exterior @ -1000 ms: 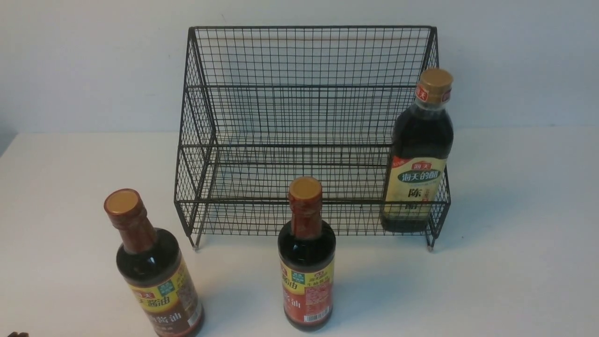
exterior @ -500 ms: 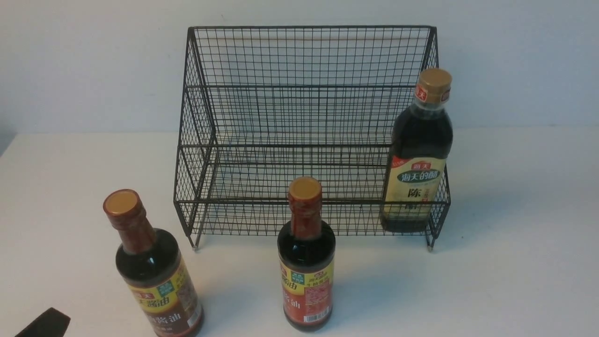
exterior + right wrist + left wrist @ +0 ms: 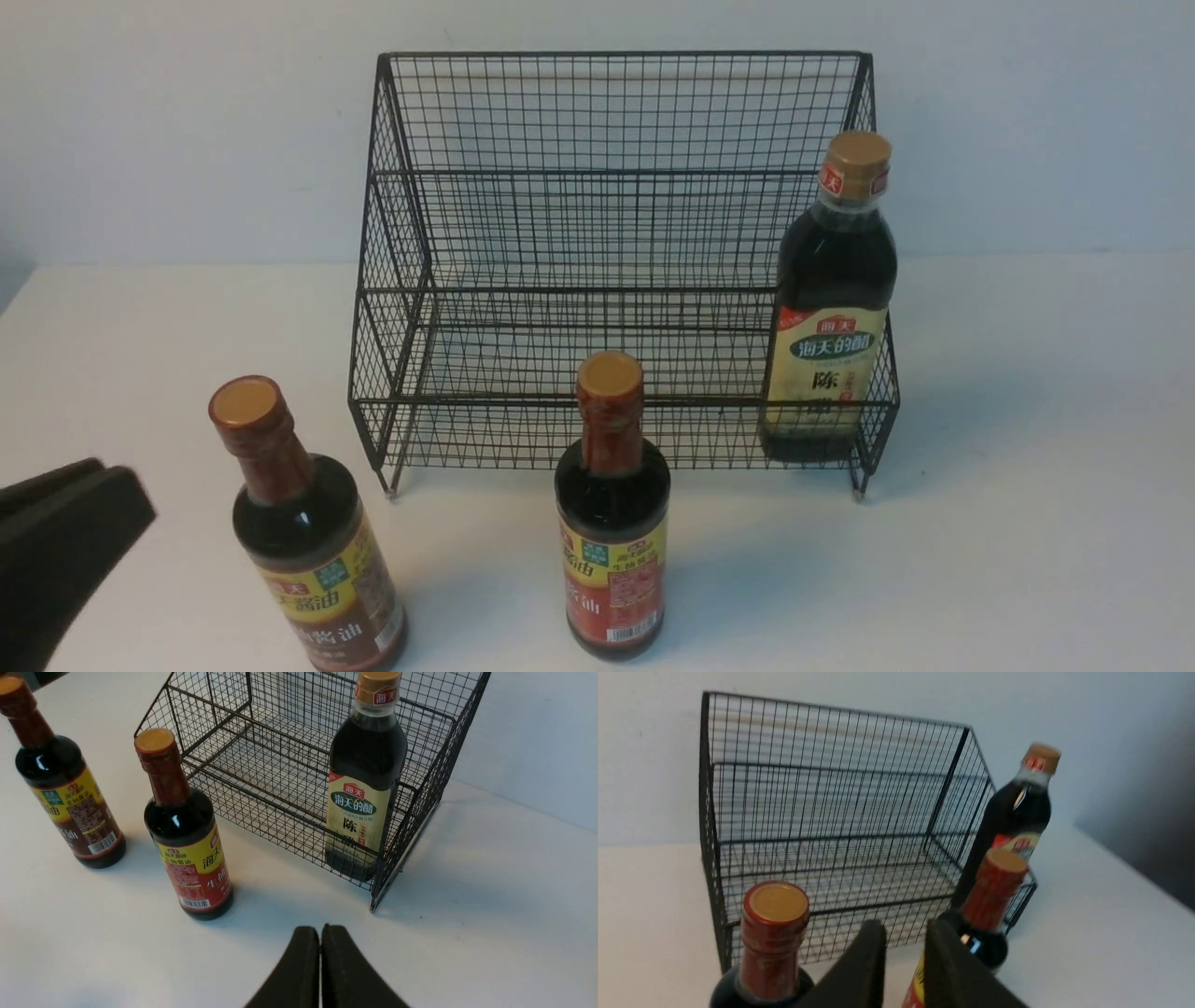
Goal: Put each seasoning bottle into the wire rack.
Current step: Use the left arm to grab the condiment bottle closest to it
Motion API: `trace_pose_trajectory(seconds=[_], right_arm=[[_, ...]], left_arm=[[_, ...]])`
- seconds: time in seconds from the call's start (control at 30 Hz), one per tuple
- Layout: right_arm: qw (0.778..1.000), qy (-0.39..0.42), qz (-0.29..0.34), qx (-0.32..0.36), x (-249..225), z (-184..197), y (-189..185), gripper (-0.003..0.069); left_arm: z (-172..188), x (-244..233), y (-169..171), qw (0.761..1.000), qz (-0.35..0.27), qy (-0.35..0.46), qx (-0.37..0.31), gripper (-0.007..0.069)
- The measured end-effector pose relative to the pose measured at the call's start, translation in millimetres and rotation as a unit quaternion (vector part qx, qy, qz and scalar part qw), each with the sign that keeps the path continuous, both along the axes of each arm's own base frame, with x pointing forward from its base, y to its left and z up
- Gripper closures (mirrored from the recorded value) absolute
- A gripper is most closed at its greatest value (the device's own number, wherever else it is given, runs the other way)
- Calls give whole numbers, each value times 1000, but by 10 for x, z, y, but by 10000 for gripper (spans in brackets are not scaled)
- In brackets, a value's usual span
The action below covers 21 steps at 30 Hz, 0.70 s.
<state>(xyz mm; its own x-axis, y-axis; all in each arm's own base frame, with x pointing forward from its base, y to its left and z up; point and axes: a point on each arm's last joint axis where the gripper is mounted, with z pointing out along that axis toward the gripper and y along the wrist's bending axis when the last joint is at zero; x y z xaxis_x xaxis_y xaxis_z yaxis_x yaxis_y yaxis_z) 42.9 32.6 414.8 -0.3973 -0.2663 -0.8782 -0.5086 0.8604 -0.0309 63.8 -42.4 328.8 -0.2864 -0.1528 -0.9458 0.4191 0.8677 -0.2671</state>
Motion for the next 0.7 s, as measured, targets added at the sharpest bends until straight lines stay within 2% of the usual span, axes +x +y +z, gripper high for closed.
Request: trace_pose_trajectory(seconds=[0.03,0.1,0.17,0.23,0.27,0.33,0.43,0.53,0.63,0.7], right_arm=[[1000,0,0,0,0,0,0,657],[1000,0,0,0,0,0,0,657],[1000,-1,0,2,1,3,2,657],[1000,-2,2,6,0,8,9,657],[1000,-2,2,7,0,9,9,657],[1000,-3,4,10,0,13,13,657],[1000,-4,3,10,1,14,13,657],[1000,-4,4,11,1,14,14,657],[1000,-4,4,11,1,14,14,657],[1000,-4,4,11,1,14,14,657]], left_arm=[[-14,139,-8,999,8,15,32,423],[-52,303,-12,997,-20,28,74,316],[-111,517,-5,992,-25,36,118,160],[-143,602,2,990,-24,39,130,88],[-146,616,5,990,-22,39,131,78],[-206,735,12,988,-21,51,145,-15],[-261,823,8,987,-24,66,146,-55],[-321,913,-10,987,-31,85,137,-60],[-386,1006,-22,985,-40,94,141,-51],[-409,1056,-26,985,-41,94,141,-16]])
